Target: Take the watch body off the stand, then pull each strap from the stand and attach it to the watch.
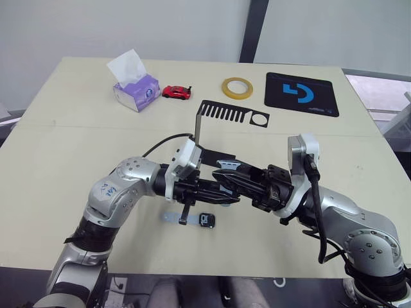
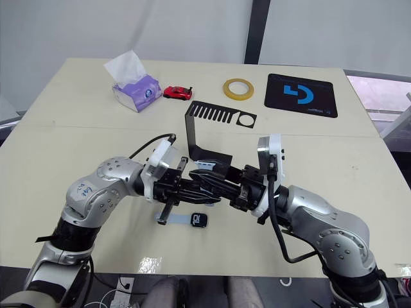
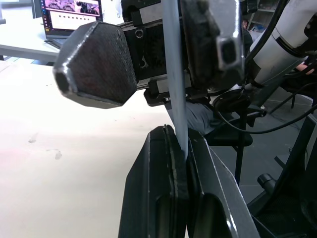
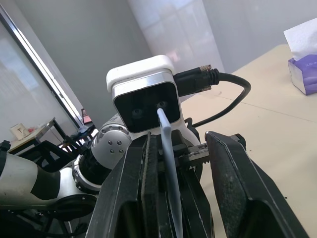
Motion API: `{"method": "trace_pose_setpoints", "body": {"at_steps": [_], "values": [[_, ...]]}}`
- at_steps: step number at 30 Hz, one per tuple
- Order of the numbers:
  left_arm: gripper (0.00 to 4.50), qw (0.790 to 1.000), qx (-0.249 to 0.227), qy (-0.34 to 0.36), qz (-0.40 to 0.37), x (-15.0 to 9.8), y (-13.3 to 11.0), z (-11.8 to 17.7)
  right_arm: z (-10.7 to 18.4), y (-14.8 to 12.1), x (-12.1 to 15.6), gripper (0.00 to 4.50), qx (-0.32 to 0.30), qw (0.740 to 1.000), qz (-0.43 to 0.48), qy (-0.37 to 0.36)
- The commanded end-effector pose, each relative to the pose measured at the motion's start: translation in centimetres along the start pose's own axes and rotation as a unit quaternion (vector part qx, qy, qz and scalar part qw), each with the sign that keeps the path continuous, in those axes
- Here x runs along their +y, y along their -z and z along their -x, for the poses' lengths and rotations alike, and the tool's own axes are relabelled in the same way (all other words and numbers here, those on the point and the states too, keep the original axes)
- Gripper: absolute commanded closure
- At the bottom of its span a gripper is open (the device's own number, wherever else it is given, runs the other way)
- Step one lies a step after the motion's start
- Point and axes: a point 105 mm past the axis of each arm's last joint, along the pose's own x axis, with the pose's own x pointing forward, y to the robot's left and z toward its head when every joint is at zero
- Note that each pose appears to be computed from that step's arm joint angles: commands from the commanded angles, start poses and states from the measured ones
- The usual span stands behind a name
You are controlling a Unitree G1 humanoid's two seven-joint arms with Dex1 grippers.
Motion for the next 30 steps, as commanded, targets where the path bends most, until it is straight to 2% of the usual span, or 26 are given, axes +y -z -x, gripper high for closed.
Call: {"method": "trace_pose_setpoints", "body": {"at_steps": [1,5,8,10,22,25,27,28,30], "values": [[4.5,1.0,-0.01,0.005,-0.02,-0.3,-1.0,0.0,0.0,-0.8,0.9,2.78,-0.014,1.0,0.02,-0.015],[4.5,1.0,-0.011,0.004,-0.02,-0.2,-1.1,-0.1,0.0,-0.8,0.8,2.78,-0.015,1.0,0.019,-0.014],[4.5,1.0,-0.011,0.004,-0.021,-0.3,-1.1,-0.1,0.0,-0.9,0.9,3.61,-0.016,1.0,0.018,-0.015],[4.5,1.0,-0.009,0.006,-0.02,-0.3,-1.1,-0.1,-0.1,-1.1,0.9,4.43,-0.021,0.999,0.017,-0.017],[4.5,1.0,-0.001,0.004,-0.002,-0.1,-0.8,0.1,-0.1,-1.4,1.2,4.43,-0.024,0.999,0.025,-0.026],[3.45,1.0,0.012,0.008,0.004,-0.1,-0.7,0.7,0.0,-1.4,1.2,4.5,-0.014,0.999,0.04,-0.028],[2.56,0.999,0.032,0.002,0.003,-0.1,-0.5,1.6,0.1,-1.4,1.3,4.5,-0.005,0.998,0.053,-0.028],[2.36,0.999,0.04,-0.002,0.004,0.0,-0.5,2.1,0.1,-1.4,1.2,4.5,-0.002,0.998,0.058,-0.027],[1.44,0.998,0.058,-0.012,0.014,0.0,-0.5,3.5,0.4,-1.5,1.1,4.5,0.007,0.997,0.075,-0.022]]}}
